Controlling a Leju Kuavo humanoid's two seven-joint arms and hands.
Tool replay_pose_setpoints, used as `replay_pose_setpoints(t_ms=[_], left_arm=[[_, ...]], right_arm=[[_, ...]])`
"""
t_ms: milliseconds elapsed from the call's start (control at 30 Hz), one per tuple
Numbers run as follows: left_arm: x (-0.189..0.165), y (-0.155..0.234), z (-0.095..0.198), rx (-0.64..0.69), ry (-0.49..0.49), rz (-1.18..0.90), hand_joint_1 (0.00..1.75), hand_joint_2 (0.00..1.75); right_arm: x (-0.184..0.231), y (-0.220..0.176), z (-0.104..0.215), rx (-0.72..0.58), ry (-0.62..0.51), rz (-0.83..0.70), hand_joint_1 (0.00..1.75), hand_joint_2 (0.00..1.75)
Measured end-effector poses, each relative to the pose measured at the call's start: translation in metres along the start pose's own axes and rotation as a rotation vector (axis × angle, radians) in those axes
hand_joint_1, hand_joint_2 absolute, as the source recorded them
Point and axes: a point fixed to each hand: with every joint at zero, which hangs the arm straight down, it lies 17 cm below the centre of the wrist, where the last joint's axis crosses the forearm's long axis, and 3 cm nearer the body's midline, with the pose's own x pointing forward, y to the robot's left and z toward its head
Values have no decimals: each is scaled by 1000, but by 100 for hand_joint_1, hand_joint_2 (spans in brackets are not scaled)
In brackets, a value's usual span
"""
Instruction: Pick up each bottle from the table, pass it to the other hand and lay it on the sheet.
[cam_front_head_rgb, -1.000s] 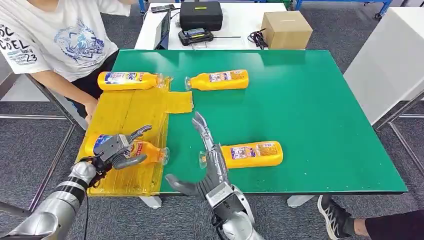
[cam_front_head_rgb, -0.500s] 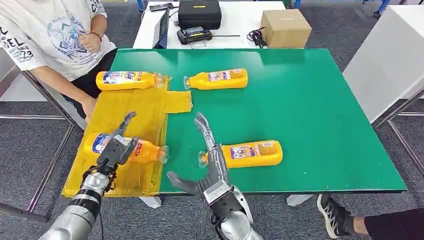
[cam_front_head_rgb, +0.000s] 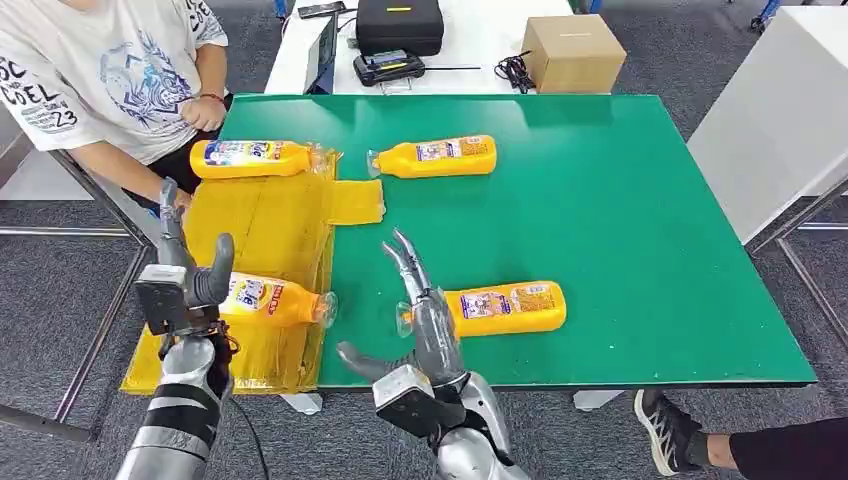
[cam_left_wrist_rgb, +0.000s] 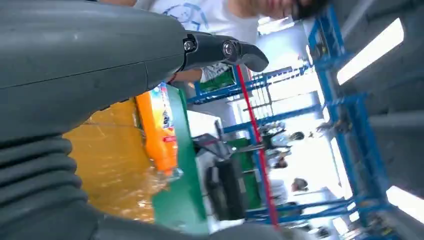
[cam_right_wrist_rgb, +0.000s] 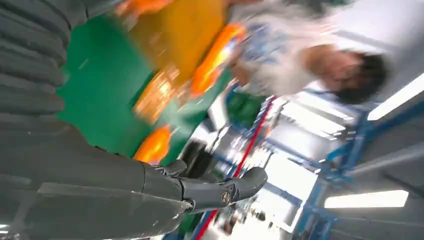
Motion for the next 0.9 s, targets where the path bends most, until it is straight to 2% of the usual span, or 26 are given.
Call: replay_pose_setpoints(t_ms=[167, 333, 400, 900], left_arm=[[12, 20, 11, 56, -7, 63, 0, 175], [11, 26, 24, 60, 8, 85, 0, 175], [8, 28, 30, 59, 19, 83, 0, 175], [1, 15, 44, 0, 36, 56, 0, 175]], right_arm=[[-53, -31, 18, 55, 115, 217, 0, 175], [-126, -57, 41, 179, 337, 372, 0, 175], [-147, -73, 47, 203, 382, 421, 0, 175], [-221, -125, 64, 330, 563, 548, 0, 175]])
